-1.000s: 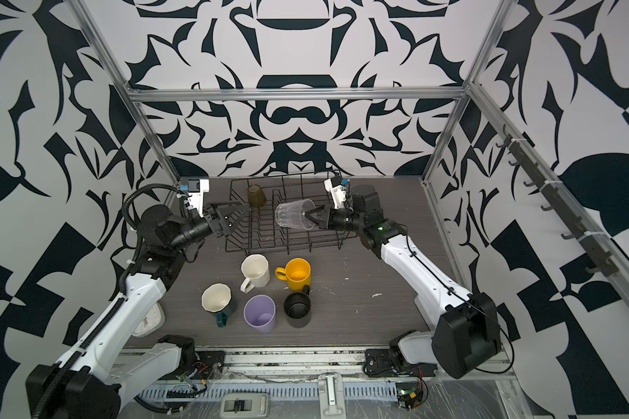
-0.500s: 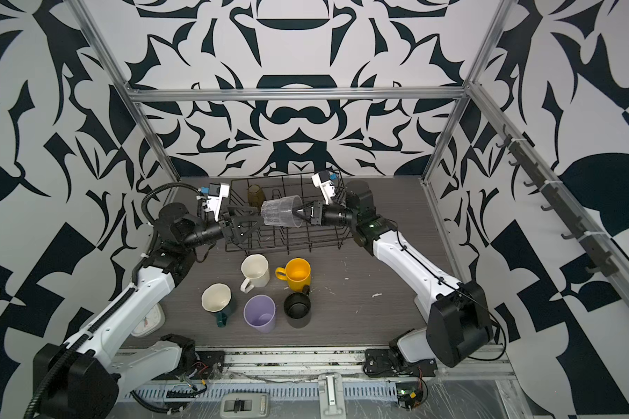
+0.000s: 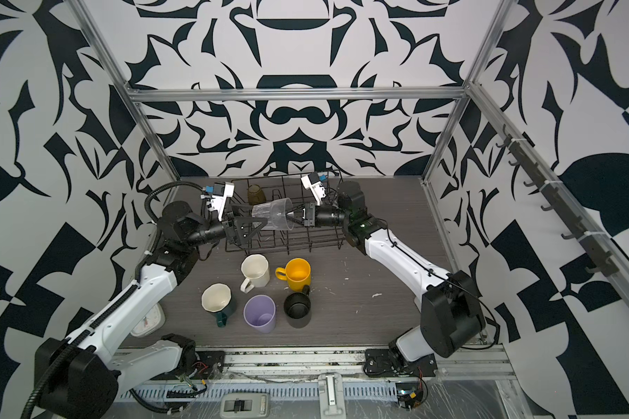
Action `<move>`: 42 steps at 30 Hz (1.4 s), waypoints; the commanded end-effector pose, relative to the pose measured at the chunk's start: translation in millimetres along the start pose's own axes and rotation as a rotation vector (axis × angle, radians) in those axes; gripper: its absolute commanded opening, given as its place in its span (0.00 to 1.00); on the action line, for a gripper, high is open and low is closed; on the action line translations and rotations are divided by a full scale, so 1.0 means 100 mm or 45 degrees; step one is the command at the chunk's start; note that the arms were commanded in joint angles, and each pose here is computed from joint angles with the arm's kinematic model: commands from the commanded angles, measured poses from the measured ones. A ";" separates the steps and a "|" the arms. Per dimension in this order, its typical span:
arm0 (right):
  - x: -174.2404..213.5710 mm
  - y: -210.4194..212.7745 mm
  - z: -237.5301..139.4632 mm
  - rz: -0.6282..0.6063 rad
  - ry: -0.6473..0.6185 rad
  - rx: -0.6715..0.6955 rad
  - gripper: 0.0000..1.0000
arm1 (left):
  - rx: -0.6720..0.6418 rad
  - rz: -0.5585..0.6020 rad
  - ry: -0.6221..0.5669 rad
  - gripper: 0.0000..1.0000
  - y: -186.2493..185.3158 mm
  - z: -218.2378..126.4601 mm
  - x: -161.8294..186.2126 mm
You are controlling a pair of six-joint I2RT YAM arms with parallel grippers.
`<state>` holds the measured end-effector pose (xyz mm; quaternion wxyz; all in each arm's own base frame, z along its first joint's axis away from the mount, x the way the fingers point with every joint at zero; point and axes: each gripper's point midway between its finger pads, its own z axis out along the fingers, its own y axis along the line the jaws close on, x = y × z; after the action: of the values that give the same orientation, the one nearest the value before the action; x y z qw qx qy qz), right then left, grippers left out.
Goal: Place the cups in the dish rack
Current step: 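Close the left gripper on the clear cup held by the right gripper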
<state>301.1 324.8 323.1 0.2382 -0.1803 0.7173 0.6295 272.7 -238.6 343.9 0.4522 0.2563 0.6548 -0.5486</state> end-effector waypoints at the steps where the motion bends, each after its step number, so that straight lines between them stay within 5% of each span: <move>1: -0.19 0.42 -0.02 -0.132 -0.046 -0.143 0.00 | 0.088 0.094 -0.011 0.99 -0.19 0.04 -0.14; 14: -0.15 0.44 0.08 -0.092 -0.007 -0.210 0.00 | 0.201 0.118 0.035 0.95 -0.39 0.12 -0.07; 28: -0.14 0.37 0.11 -0.055 -0.003 -0.210 0.00 | 0.271 0.139 0.062 0.75 -0.51 0.10 -0.05; 34: -0.14 0.35 0.12 -0.046 -0.005 -0.215 0.00 | 0.285 0.152 0.061 0.59 -0.54 0.09 -0.05; 42: -0.15 0.32 0.12 -0.028 -0.014 -0.205 0.00 | 0.272 0.171 0.042 0.14 -0.54 0.08 -0.09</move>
<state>286.5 340.4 334.8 0.1899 -0.2114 0.6761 0.6799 250.2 -256.8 358.2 0.4345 0.3170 0.6165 -0.5750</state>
